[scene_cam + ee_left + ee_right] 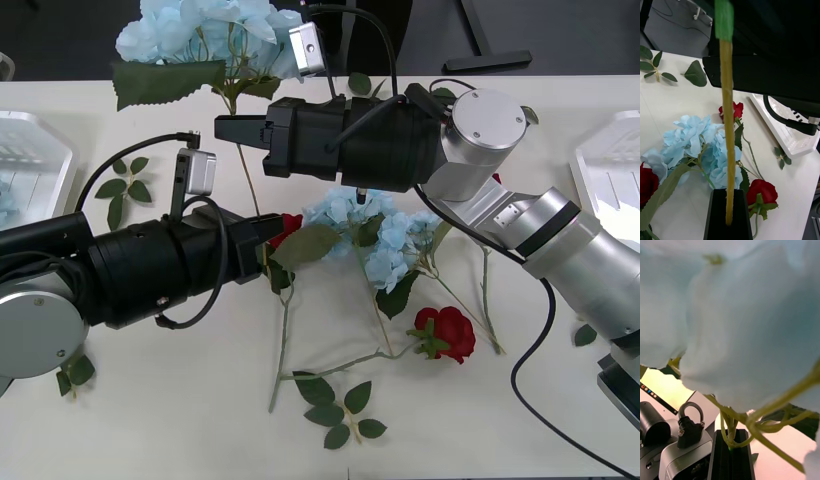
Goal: Place the red flowers into the right box and the blue flowers into the left box. If a person shows an open palm, hand one flower to the person first, then continue sorting.
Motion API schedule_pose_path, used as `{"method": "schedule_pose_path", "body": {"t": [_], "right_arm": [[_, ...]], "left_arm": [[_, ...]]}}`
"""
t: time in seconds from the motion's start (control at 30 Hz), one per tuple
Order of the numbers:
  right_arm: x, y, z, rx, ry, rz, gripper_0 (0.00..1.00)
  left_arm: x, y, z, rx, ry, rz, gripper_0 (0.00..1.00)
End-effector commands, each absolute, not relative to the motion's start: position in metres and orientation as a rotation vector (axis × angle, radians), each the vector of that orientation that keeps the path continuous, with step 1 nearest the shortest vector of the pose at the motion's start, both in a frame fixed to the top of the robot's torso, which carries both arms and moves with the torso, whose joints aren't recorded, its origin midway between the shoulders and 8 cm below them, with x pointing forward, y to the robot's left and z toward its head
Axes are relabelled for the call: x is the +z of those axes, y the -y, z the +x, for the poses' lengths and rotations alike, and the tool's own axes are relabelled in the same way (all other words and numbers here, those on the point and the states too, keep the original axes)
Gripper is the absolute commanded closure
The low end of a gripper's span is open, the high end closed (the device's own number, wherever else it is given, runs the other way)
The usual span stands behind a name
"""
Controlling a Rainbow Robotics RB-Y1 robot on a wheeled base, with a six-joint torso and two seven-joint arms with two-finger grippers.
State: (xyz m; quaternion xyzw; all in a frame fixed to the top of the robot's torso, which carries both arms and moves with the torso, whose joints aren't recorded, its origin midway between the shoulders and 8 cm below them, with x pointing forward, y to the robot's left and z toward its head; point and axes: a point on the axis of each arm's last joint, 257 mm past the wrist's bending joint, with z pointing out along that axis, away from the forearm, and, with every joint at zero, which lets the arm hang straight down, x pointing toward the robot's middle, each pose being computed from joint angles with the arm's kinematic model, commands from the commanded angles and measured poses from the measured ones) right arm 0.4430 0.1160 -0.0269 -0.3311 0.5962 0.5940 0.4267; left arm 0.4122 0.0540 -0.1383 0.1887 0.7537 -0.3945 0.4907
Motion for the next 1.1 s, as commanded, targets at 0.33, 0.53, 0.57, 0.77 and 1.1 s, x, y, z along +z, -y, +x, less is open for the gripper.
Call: {"method": "schedule_pose_path", "body": {"t": [0.33, 0.53, 0.57, 0.77, 1.1], "right_arm": [[0.005, -0.137, 0.425, 1.514, -1.431, -0.873, 0.48], [0.003, -0.135, 0.433, 1.483, -1.437, -0.856, 0.09], [0.003, -0.135, 0.433, 1.479, -1.438, -0.855, 0.07], [-0.007, -0.129, 0.444, 1.399, -1.457, -0.872, 0.03], [-0.054, -0.092, 0.467, 1.275, -1.68, -0.887, 0.03]], "left_arm": [[-0.128, -0.059, 0.418, -0.945, -1.83, 0.453, 1.0], [-0.13, -0.066, 0.421, -0.919, -1.832, 0.459, 1.0], [-0.13, -0.067, 0.421, -0.916, -1.833, 0.459, 1.0], [-0.116, -0.101, 0.437, -0.829, -1.818, 0.444, 1.0], [-0.104, -0.224, 0.454, -0.571, -1.921, 0.359, 1.0]]}}
